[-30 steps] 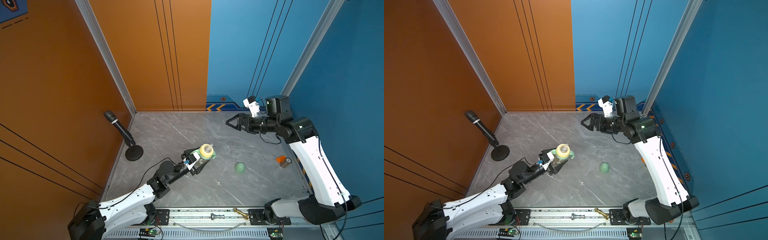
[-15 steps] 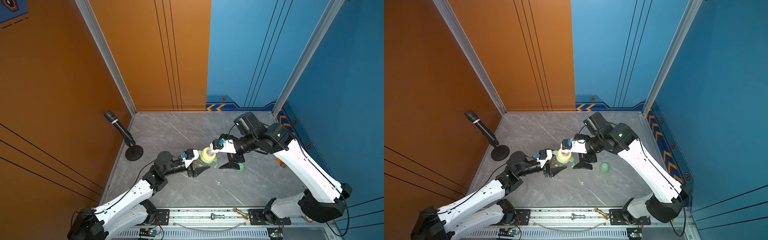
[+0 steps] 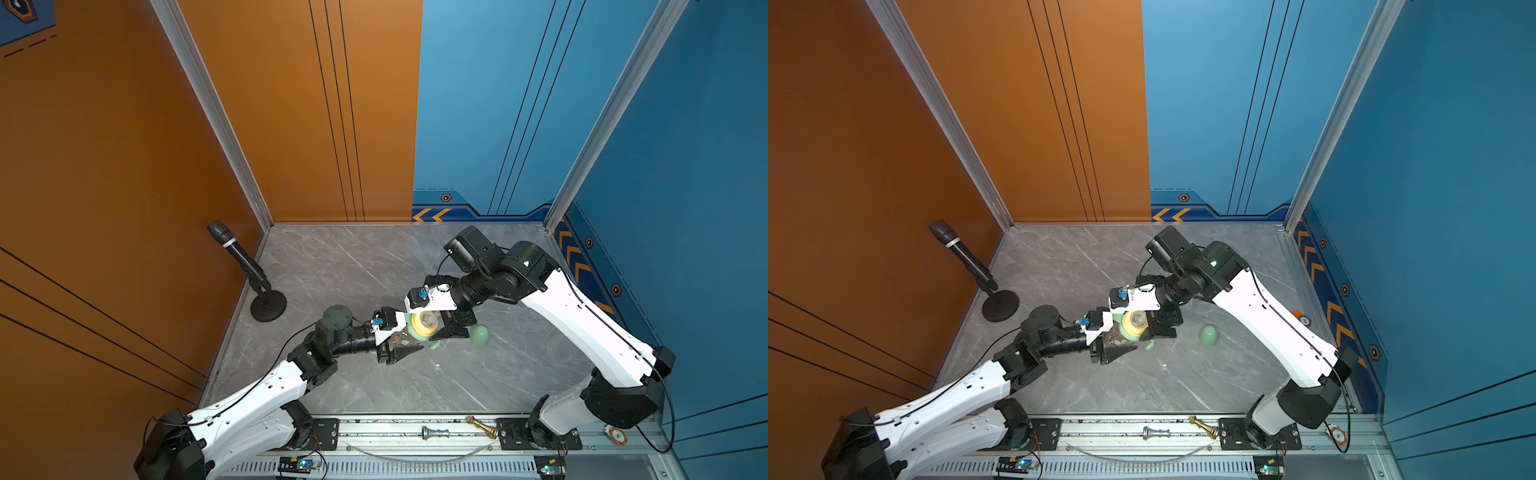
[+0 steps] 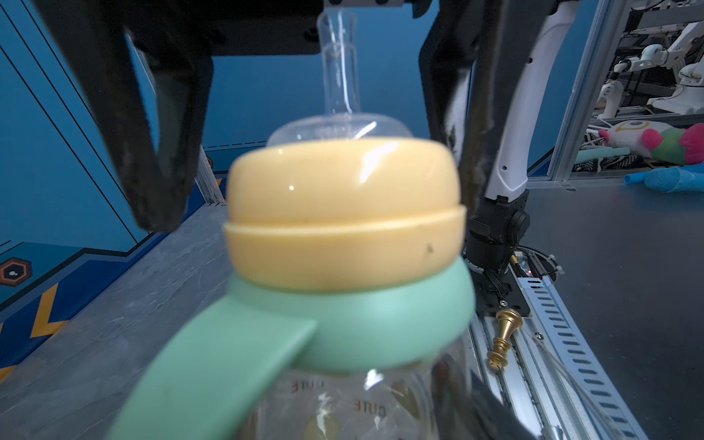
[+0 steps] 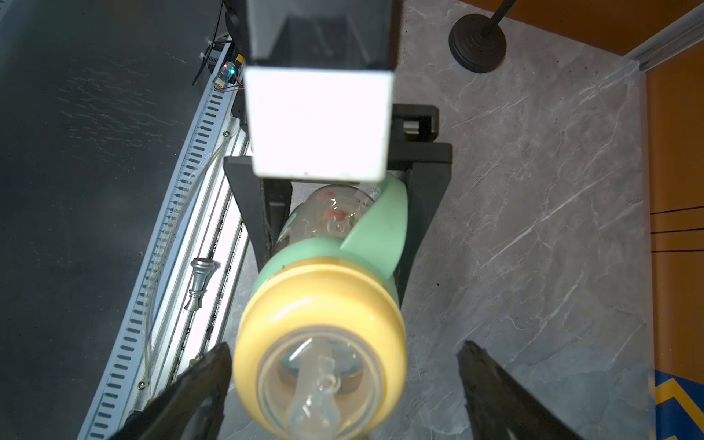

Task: Assemble the baby bottles
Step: Screw the nipple onto the baby bottle.

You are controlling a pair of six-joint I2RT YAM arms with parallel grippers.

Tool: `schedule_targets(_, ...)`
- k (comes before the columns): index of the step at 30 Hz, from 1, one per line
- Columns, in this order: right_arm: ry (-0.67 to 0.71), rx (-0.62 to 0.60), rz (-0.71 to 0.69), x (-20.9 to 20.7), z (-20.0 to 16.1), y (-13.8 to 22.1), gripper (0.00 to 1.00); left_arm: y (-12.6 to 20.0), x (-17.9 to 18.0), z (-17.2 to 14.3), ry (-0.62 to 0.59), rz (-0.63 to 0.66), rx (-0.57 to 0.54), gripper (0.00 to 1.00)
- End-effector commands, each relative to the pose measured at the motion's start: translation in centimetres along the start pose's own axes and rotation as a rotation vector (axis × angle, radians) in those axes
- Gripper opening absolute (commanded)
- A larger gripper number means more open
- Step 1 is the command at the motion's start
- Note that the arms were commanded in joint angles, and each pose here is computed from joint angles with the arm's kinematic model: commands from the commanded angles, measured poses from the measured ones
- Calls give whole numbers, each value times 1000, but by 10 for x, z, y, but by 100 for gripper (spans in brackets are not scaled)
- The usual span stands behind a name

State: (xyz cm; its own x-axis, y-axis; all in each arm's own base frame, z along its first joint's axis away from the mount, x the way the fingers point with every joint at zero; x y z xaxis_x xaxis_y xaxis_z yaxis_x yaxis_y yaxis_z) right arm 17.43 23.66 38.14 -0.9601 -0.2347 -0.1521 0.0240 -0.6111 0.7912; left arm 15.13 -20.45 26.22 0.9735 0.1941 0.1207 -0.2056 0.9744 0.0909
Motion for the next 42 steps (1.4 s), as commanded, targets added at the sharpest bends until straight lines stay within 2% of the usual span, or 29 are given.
schedule_targets(1,-7,3,5,6,3,7,83,-1,4,16,-49,27,-31,11)
schedule_targets(4,-15,-4,15,6,3,6,73,-1,5,16,-49,34,-28,11)
schedule_targets(11,-22,7,20,5,4,-2,63,-2,8,19,-41,41,-32,11)
schedule_targets(14,-58,-5,13,1,5,-4,59,-3,9,18,-41,47,-26,11)
schedule_targets(16,-95,12,-10,-3,3,-6,51,-1,12,20,-58,82,-26,10)
schedule_targets(19,-198,-20,-24,-10,2,-5,44,-1,20,24,-84,151,-27,10)
schedule_targets(21,-359,-23,-88,-23,3,-8,43,-4,28,26,-140,250,-16,10)
schedule_targets(23,-639,-2,-190,-48,-1,-17,46,-5,38,27,-230,443,-25,10)
schedule_targets(24,-852,37,-271,-66,-5,-21,47,-7,44,27,-274,559,-25,10)
schedule_targets(25,-1024,75,-304,-82,-10,-18,37,-9,50,25,-323,635,-11,10)
schedule_targets(26,-1175,89,-306,-95,-15,-17,33,-11,54,24,-361,690,-4,9)
schedule_targets(27,-1364,92,-335,-108,-27,-13,39,-14,58,23,-394,736,-10,9)
schedule_targets(29,-1540,33,-345,-122,-35,-12,30,-20,60,21,-441,759,-9,9)
schedule_targets(30,-1586,-26,-366,-127,-30,-9,38,-25,58,20,-465,754,3,9)
schedule_targets(31,-1593,-71,-365,-130,-25,-7,36,-28,57,19,-481,742,13,9)
schedule_targets(32,-1609,-112,-347,-132,-21,-2,39,-32,55,18,-495,727,20,9)
schedule_targets(33,-1641,-141,-350,-135,-21,3,51,-33,54,17,-498,719,22,9)
schedule_targets(35,-1659,-171,-342,-137,-22,10,53,-33,51,13,-496,706,25,9)
schedule_targets(37,-1692,-202,-320,-138,-26,19,66,-31,51,10,-478,715,28,8)
schedule_targets(40,-1669,-289,-399,-133,-31,56,73,-28,51,5,-440,689,22,8)
schedule_targets(42,-1588,-343,-449,-128,-37,85,80,-22,54,4,-356,632,3,9)
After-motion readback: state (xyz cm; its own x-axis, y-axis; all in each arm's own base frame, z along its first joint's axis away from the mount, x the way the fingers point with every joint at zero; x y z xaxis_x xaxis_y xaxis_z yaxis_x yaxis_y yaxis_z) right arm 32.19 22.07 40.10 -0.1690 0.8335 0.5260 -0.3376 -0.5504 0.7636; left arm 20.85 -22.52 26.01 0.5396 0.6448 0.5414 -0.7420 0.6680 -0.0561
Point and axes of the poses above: each gripper's point midway between its finger pads, its own y axis back along the fingers, its own x axis along the line the jaws close on, z = x × y, the point moved 9 cm from there along y, back along the fingers, and after that the axes turned 1 degree about y, right-handed, at the moved point
